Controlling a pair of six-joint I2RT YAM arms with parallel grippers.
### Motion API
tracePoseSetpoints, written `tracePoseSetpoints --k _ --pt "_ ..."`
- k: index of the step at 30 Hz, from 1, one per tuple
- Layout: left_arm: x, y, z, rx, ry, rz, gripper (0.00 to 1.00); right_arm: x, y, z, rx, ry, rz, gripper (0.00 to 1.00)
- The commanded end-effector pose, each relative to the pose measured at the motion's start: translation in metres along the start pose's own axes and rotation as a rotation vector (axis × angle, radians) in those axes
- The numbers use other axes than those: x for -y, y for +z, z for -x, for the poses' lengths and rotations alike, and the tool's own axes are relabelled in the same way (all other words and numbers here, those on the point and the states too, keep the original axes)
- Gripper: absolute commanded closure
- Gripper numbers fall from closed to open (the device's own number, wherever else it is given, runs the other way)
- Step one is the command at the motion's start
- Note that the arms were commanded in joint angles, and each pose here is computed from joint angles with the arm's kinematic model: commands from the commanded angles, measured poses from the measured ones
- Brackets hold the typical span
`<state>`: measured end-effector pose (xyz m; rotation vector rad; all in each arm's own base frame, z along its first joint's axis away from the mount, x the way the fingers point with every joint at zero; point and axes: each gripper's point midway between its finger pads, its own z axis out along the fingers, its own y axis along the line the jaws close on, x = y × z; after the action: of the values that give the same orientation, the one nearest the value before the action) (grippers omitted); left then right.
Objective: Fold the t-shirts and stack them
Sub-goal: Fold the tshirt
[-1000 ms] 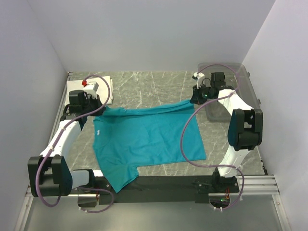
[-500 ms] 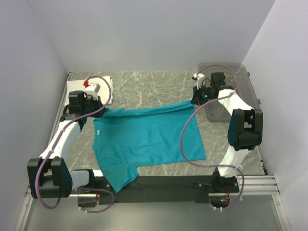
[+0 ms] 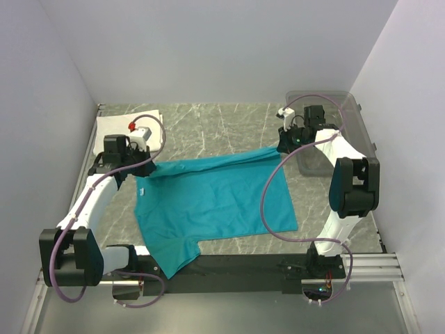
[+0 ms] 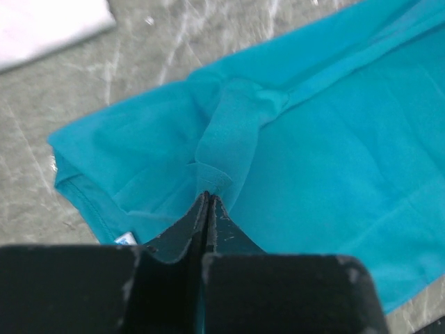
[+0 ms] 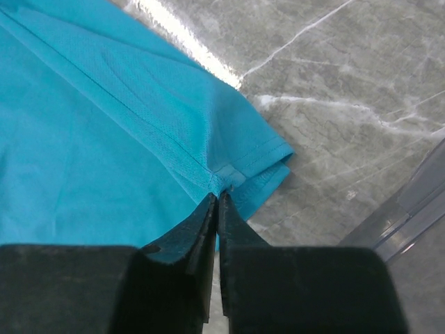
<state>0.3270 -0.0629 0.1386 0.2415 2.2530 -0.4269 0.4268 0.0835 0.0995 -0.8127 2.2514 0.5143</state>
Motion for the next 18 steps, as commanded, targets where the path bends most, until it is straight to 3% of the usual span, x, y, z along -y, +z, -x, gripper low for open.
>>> tracePoseSetpoints --k 1,6,7,14,18 --pt "0.014 -0.006 0.009 -0.015 0.058 -0.036 0.95 0.0 -0.013 0.004 -0.002 -0.07 -0.017 0.88" --pt "0.023 -0.003 0.001 -0.055 0.096 -0.031 0.96 -0.016 -0.031 0.009 0.018 -0.148 0.015 0.59" --pt "0.023 -0.002 0.001 -0.054 0.099 -0.033 0.96 -0.019 -0.033 0.011 0.025 -0.153 0.028 0.57" --pt "0.023 0.001 -0.003 -0.072 0.1 -0.036 0.98 -0.029 -0.036 0.019 0.042 -0.109 0.077 0.54" --pt "0.025 0.0 -0.003 -0.067 0.106 -0.04 0.99 -0.032 -0.021 0.007 -0.032 -0.065 0.105 0.54"
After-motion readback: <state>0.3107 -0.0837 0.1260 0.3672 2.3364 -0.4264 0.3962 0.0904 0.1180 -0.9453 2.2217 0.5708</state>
